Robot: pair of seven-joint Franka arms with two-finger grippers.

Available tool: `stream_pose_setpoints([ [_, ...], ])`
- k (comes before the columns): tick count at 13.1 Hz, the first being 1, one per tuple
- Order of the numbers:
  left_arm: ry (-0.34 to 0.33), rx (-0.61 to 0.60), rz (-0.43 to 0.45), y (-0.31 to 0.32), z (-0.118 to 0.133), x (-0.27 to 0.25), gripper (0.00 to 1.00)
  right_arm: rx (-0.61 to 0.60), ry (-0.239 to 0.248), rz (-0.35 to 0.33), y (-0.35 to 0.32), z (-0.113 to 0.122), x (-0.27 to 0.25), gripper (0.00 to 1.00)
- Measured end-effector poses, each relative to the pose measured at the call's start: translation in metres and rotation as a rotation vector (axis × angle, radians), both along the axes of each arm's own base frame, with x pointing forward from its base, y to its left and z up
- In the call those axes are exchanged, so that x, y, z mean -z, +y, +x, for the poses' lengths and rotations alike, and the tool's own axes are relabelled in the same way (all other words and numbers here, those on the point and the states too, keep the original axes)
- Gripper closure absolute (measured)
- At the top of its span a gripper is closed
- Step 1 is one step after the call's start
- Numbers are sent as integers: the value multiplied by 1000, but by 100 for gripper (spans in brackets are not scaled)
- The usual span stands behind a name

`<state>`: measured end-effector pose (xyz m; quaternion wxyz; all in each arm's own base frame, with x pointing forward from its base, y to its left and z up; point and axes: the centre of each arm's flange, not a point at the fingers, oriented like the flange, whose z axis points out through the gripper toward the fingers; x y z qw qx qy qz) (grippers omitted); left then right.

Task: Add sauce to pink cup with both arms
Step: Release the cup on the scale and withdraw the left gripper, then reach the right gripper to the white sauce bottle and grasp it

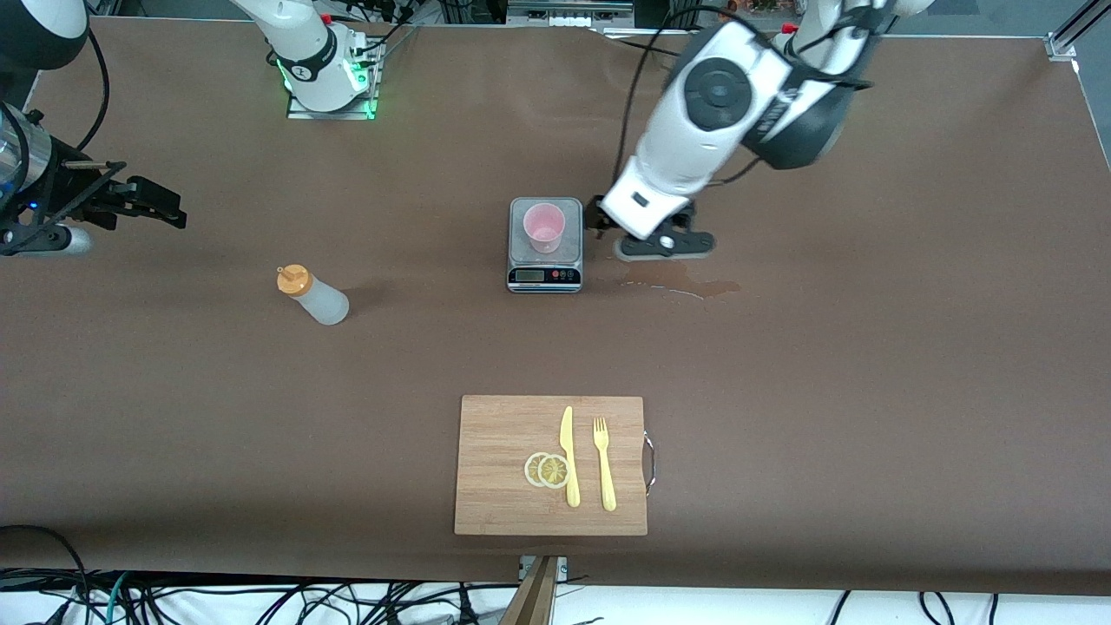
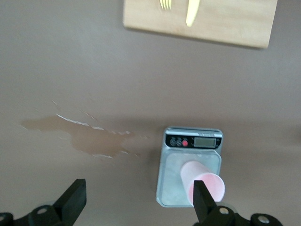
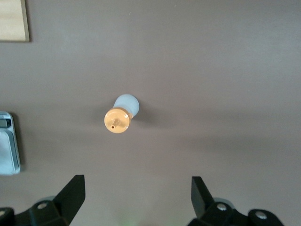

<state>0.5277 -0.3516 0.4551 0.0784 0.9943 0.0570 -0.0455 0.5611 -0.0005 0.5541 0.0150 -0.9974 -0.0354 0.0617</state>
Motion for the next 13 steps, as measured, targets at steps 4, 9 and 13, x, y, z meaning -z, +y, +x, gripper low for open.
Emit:
stream_pose_setpoints([
  [4, -27, -12, 14, 105, 51, -23, 0, -254, 78, 47, -15, 3, 28, 0],
  [9, -28, 21, 33, 278, 84, -68, 0, -530, 89, 304, -79, 18, 97, 0],
  [13, -19, 46, 42, 324, 82, -80, 0, -752, -57, 578, -126, 27, 162, 0],
])
